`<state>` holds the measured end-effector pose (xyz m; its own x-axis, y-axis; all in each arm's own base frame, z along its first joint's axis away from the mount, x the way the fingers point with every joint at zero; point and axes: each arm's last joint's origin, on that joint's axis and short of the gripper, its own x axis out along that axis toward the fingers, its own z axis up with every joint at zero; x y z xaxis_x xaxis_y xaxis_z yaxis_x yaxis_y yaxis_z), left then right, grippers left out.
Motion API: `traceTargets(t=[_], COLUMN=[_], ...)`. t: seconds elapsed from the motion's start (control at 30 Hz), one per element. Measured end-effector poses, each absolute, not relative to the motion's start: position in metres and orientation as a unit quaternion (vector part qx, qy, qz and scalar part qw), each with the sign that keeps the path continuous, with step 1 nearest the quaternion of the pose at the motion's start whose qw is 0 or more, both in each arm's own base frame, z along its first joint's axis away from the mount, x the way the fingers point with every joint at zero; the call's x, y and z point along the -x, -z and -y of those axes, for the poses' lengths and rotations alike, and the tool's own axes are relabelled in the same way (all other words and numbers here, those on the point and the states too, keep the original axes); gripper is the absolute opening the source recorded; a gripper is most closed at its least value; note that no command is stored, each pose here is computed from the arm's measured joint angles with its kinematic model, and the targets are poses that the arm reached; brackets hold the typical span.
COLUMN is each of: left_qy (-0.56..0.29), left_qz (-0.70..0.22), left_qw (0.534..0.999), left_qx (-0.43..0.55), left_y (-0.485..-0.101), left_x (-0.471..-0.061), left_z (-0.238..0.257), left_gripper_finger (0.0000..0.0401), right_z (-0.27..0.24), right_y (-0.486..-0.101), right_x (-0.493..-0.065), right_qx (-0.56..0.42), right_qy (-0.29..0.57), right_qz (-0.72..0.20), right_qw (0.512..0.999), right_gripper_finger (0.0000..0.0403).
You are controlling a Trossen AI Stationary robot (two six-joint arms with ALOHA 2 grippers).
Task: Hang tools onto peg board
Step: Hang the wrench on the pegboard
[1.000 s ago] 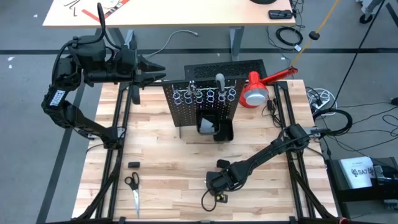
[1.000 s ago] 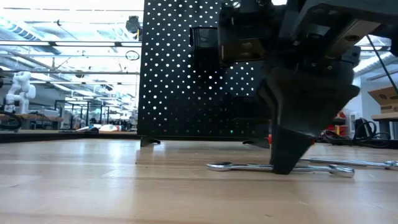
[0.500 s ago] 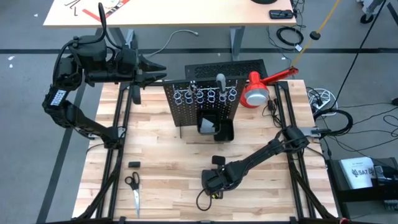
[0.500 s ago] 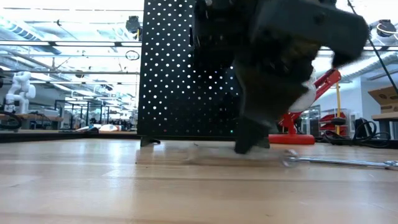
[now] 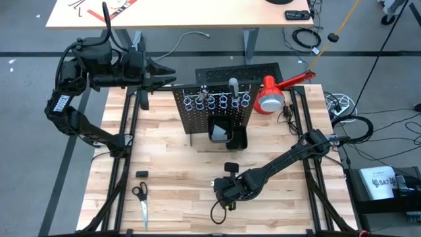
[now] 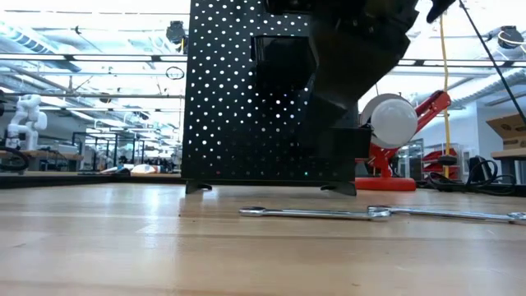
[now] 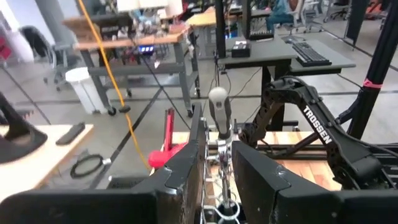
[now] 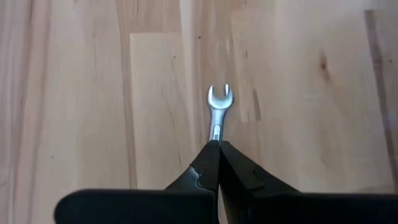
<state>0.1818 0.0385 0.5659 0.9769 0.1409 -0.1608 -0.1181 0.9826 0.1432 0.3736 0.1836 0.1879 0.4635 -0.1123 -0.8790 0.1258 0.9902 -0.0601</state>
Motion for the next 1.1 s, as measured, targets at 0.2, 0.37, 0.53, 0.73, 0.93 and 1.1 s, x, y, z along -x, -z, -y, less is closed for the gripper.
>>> traceTargets(t=[0.2,0.37,0.53,0.73,0.93,1.1], left_qy=[-0.064,-0.020,0.093,0.170,0.199,0.200], left_qz=[-0.037,0.001,-0.040,-0.093,-0.158,-0.177], left_qw=[0.991,0.993,0.981,0.961,0.946,0.943], left_qx=[-0.108,-0.114,-0.164,-0.199,-0.204,-0.198], left_y=[-0.577,-0.585,-0.574,-0.552,-0.511,-0.471], left_x=[-0.172,-0.161,-0.154,-0.169,-0.204,-0.230], left_z=[-0.036,-0.030,-0.010,0.017,0.046,0.079], left_gripper_finger=[0.0105,0.0105,0.0104,0.0061,0.0008,0.0006], right_z=[-0.184,-0.184,-0.185,-0.183,-0.186,-0.190], right_y=[-0.190,-0.190,-0.197,-0.213,-0.217,-0.205], right_x=[-0.374,-0.373,-0.370,-0.364,-0.363,-0.365], right_qx=[0.013,0.022,0.043,0.050,0.018,-0.001], right_qy=[0.079,0.079,0.097,0.110,0.069,0.039], right_qz=[-0.501,-0.500,-0.482,-0.464,-0.480,-0.505], right_qw=[0.862,0.862,0.870,0.877,0.875,0.862], right_gripper_finger=[0.0000,0.0000,0.0000,0.0000,0.0001,0.0025])
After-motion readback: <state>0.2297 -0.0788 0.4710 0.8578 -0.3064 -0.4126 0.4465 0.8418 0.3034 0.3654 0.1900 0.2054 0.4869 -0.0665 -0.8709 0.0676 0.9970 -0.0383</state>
